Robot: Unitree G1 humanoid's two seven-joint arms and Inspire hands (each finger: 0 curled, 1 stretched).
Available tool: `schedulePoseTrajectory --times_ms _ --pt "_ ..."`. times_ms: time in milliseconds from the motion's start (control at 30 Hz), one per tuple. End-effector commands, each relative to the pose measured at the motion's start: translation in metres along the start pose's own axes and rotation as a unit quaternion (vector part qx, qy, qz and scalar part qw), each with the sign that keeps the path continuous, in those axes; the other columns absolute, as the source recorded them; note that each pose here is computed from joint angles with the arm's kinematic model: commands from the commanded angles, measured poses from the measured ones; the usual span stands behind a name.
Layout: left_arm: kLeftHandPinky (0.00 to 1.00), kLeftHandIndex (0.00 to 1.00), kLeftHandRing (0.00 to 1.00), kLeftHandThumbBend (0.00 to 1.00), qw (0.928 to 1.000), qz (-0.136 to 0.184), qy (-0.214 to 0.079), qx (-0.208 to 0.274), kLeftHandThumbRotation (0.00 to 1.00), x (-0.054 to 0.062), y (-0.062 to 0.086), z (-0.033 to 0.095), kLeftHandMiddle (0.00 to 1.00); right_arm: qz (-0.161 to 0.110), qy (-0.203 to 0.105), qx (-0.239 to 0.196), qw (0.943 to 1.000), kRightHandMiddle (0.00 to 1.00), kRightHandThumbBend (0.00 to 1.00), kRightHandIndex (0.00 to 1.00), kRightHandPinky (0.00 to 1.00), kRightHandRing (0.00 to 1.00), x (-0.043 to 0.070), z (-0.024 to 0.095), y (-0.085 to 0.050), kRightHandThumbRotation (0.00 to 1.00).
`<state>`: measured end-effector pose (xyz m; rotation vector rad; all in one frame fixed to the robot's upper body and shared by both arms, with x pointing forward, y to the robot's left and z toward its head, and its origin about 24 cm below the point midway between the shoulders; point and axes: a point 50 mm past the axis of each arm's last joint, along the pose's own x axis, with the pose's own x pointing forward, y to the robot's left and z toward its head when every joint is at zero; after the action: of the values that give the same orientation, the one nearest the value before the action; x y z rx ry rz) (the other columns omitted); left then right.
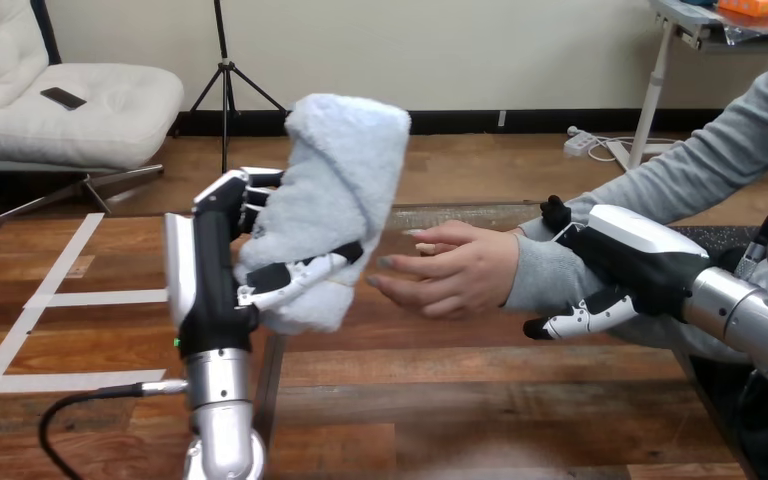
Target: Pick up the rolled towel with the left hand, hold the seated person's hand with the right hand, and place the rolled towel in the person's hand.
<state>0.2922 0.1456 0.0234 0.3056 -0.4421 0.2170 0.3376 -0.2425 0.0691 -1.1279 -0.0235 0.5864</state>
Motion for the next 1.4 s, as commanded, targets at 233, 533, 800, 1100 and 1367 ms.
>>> schedulePoseTrajectory --times_ms 233,533,800,1100,1367 --pt "0.33 0.42 0.37 0.55 0.9974 0.001 -0.059 -0.041 0.0 0.031 -0.012 0.025 0.41 -0.041 -0.03 -0.017 0.9985 0.32 0.72 0.33 0.27 0.29 0.002 0.012 -0.03 0.33" --pt "0.33 0.42 0.37 0.54 0.997 -0.006 -0.055 -0.055 0.0 0.031 -0.016 0.026 0.41 -0.042 -0.035 -0.013 0.9984 0.32 0.72 0.32 0.26 0.28 0.002 0.013 -0.03 0.33" --pt "0.33 0.42 0.37 0.54 0.9966 -0.015 -0.053 -0.061 0.0 0.031 -0.02 0.028 0.41 -0.041 -0.037 -0.011 0.9984 0.32 0.73 0.33 0.28 0.29 0.002 0.014 -0.029 0.35" --pt "0.33 0.42 0.37 0.55 0.996 -0.023 -0.049 -0.071 0.0 0.03 -0.024 0.029 0.41 -0.042 -0.04 -0.008 0.9983 0.32 0.74 0.32 0.28 0.29 0.002 0.015 -0.029 0.36" --pt "0.34 0.42 0.37 0.56 0.9956 -0.025 -0.046 -0.078 0.0 0.03 -0.028 0.03 0.41 -0.041 -0.04 -0.007 0.9983 0.32 0.74 0.32 0.28 0.29 0.002 0.014 -0.029 0.37"
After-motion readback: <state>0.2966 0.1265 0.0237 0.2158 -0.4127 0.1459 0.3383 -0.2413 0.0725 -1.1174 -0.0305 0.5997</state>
